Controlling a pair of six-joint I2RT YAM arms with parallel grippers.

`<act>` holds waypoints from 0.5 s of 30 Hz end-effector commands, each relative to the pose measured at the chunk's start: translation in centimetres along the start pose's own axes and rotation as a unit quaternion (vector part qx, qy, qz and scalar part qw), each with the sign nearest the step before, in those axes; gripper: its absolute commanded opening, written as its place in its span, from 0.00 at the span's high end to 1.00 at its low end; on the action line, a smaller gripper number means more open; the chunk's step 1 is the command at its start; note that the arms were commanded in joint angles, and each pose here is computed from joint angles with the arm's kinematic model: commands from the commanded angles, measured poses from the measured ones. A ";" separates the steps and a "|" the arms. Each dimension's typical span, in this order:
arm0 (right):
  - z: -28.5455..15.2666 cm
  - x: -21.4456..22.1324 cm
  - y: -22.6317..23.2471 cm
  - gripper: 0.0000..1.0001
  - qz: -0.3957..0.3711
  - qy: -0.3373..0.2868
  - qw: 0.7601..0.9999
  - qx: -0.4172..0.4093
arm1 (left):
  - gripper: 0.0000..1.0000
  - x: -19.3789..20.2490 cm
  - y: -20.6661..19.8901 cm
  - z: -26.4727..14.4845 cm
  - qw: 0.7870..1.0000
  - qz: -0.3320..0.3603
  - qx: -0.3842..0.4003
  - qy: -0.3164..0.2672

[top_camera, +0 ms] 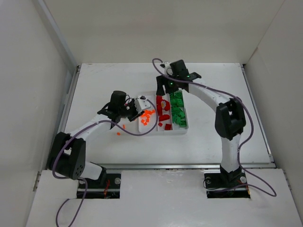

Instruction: Sort the legos into containers by color

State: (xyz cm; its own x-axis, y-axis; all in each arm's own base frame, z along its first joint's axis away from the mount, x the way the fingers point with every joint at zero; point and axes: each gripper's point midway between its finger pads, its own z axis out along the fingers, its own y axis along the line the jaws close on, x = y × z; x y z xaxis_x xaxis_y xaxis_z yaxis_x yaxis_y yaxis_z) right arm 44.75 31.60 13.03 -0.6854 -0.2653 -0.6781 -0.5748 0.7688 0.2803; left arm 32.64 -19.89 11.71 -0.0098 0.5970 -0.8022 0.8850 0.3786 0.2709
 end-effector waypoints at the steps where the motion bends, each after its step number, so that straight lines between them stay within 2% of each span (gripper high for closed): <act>1: -5.1 -3.3 -2.2 0.29 0.021 -0.065 0.997 0.045 | 0.92 -3.0 0.8 0.7 0.997 0.069 0.002 -0.043; 4: -6.2 -3.0 -3.4 0.27 0.023 -0.068 0.995 0.064 | 0.73 -1.9 0.8 1.7 0.998 0.059 0.010 -0.027; 5: -6.6 -2.7 -3.4 0.27 0.025 -0.066 0.995 0.068 | 0.55 -2.2 1.1 1.8 0.998 0.061 0.008 -0.029; 8: -7.0 -2.8 -3.5 0.26 0.020 -0.066 0.995 0.073 | 0.34 -2.5 1.1 1.9 0.997 0.063 0.010 -0.035; 9: -7.0 -2.8 -3.7 0.25 0.015 -0.067 0.995 0.079 | 0.19 -2.9 1.4 1.8 0.997 0.070 0.007 -0.038; 11: -7.0 -2.8 -3.8 0.25 0.010 -0.066 0.995 0.079 | 0.02 -2.9 1.4 1.8 0.997 0.070 0.007 -0.038; 15: -7.8 -3.5 -3.7 0.25 0.004 -0.072 0.994 0.084 | 0.00 -2.7 3.4 0.6 0.997 0.058 -0.045 -0.004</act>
State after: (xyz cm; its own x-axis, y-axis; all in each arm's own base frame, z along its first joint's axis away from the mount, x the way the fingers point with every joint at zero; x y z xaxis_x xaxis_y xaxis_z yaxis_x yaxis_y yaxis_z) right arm 45.34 25.28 17.08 -0.6674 -0.1831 -0.7219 -0.4658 0.8589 0.2129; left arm 34.30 -21.03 10.94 0.0599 0.6391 -0.7668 0.8880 0.3166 0.3333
